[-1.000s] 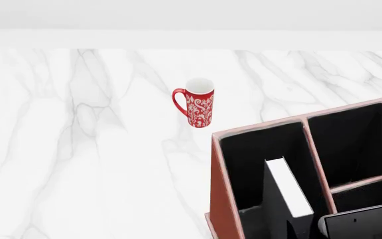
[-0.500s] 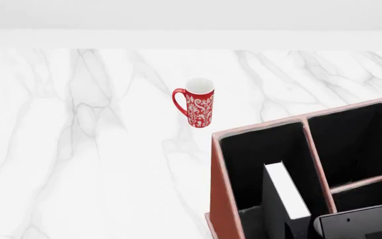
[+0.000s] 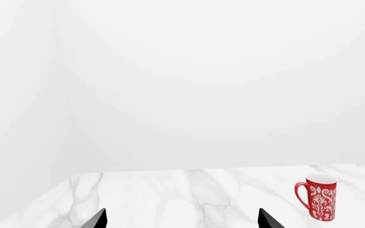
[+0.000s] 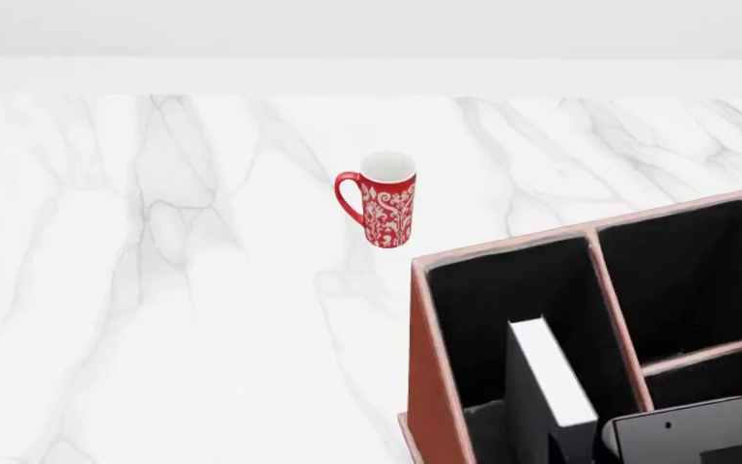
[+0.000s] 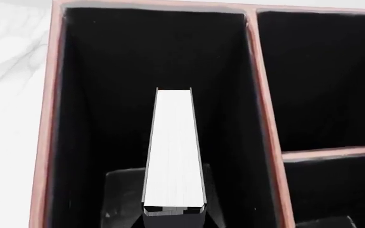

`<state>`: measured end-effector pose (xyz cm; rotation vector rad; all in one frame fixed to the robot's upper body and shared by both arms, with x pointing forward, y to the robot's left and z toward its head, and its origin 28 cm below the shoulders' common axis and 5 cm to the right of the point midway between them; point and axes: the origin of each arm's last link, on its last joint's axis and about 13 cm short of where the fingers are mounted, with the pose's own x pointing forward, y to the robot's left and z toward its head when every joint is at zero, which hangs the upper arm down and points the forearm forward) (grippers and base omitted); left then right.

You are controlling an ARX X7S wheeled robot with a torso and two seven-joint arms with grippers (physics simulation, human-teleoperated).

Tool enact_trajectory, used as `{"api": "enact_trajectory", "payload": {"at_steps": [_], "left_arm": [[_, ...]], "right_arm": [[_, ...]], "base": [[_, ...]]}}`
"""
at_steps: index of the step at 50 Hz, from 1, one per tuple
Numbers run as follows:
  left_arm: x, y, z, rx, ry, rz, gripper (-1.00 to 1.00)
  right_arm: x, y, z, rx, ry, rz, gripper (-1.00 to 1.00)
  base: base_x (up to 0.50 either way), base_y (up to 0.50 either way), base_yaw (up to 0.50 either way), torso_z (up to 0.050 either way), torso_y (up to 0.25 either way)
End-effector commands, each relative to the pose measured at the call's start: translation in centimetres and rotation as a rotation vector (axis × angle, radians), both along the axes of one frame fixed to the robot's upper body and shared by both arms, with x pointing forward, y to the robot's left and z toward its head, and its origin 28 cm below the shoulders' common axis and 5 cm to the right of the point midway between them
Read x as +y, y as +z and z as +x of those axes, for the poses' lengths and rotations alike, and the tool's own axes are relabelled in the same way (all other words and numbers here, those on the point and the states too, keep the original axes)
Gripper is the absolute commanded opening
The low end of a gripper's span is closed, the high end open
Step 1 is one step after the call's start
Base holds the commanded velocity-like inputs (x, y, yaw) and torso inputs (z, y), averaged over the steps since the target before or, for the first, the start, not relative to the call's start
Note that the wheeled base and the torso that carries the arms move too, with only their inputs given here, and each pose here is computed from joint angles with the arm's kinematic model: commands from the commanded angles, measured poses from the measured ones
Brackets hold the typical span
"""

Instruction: Pick up the book and place it in the left compartment of the caddy.

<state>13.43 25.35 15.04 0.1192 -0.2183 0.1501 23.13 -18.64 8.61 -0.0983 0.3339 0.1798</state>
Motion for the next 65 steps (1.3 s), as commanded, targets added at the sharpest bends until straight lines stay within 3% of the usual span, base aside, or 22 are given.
{"api": "enact_trajectory", "payload": {"at_steps": [1,11,12,29,65], "left_arm": [[0.0,0.0,0.0,-0.001,-0.001,0.000,1.00],[0.0,0.0,0.0,0.000,-0.001,0.001,1.00],[0.0,0.0,0.0,0.000,-0.002,0.001,1.00],[-0.1,0.0,0.0,-0.001,-0.003,0.001,1.00],[-0.1,0.2,-0.3,-0.008,-0.006,0.001,1.00]], "right_arm": [[-0.2,0.6,0.5,-0.048,0.005,-0.042,-1.00],[-0.2,0.4,0.6,-0.051,-0.001,-0.039,-1.00],[-0.2,0.4,0.5,-0.045,0.003,-0.036,1.00],[0.0,1.0,0.3,-0.060,0.007,-0.015,1.00],[1.3,7.8,-2.6,-0.283,0.050,0.055,1.00]], "base": [[0.00,0.00,0.00,0.000,0.000],[0.00,0.00,0.00,0.000,0.001],[0.00,0.00,0.00,0.000,0.011],[0.00,0.00,0.00,0.000,0.000],[0.00,0.00,0.00,0.000,0.000]]}}
